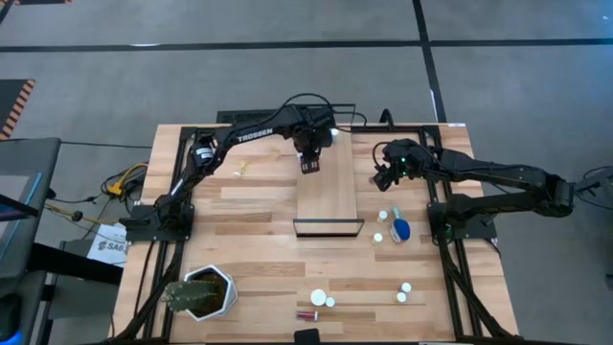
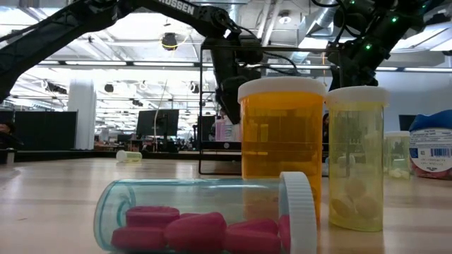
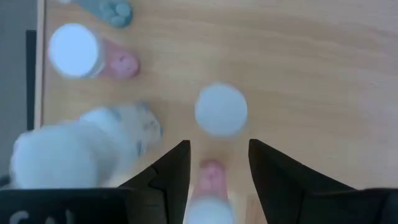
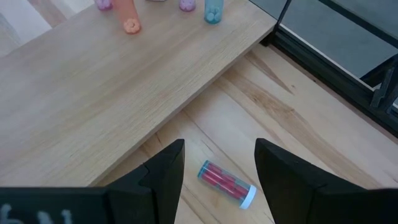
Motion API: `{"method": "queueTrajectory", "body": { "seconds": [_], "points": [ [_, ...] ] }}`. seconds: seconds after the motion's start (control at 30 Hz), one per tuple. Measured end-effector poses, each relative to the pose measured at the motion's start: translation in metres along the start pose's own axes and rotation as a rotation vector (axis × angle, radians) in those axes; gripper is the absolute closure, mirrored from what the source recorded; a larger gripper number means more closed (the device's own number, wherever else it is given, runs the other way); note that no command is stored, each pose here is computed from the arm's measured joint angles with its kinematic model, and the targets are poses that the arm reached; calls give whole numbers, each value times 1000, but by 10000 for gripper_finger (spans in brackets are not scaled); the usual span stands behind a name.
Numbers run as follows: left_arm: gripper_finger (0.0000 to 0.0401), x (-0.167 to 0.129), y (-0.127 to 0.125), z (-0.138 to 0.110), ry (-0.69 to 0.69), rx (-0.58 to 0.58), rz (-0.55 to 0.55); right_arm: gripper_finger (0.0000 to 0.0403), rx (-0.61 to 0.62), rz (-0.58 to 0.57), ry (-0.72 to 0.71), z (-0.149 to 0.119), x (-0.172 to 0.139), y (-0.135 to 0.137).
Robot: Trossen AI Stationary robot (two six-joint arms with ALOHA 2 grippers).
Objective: Pick and place medicine bottles onto shelf by color
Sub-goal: Put the yellow pill bottle on the shelf
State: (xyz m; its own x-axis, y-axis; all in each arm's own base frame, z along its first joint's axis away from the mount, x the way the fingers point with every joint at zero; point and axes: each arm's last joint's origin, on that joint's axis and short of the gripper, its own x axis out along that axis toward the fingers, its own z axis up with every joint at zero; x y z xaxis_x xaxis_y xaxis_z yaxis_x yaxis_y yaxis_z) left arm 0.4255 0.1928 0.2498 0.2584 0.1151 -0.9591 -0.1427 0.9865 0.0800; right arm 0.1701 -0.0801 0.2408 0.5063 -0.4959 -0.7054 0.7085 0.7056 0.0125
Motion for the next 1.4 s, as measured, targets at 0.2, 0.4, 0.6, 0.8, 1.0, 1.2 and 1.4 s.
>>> {"method": "queueTrajectory", "body": {
  "seconds": [0.2,0.4,0.6,0.8,1.0,1.2,1.4],
  "points": [
    [252,-34,-11,0,-3,10,-40,187,0,0,0,0,0,0],
    [252,-84,-21,-11,-84,-15,-194,187,0,0,0,0,0,0],
    [252,-123,-35,-21,-161,2,-227,187,0,0,0,0,0,0],
    [252,-143,-51,-46,-84,-46,-196,187,2,-2,0,0,0,0],
    [252,-156,-65,-93,-61,-180,-113,187,17,-17,-1,1,1,-4],
    [252,-160,-81,-149,-267,-326,-66,187,17,-11,-12,2,1,-3],
    [252,-160,-102,-202,-537,-422,-37,187,-5,15,-91,10,1,-1]
  ]
}}
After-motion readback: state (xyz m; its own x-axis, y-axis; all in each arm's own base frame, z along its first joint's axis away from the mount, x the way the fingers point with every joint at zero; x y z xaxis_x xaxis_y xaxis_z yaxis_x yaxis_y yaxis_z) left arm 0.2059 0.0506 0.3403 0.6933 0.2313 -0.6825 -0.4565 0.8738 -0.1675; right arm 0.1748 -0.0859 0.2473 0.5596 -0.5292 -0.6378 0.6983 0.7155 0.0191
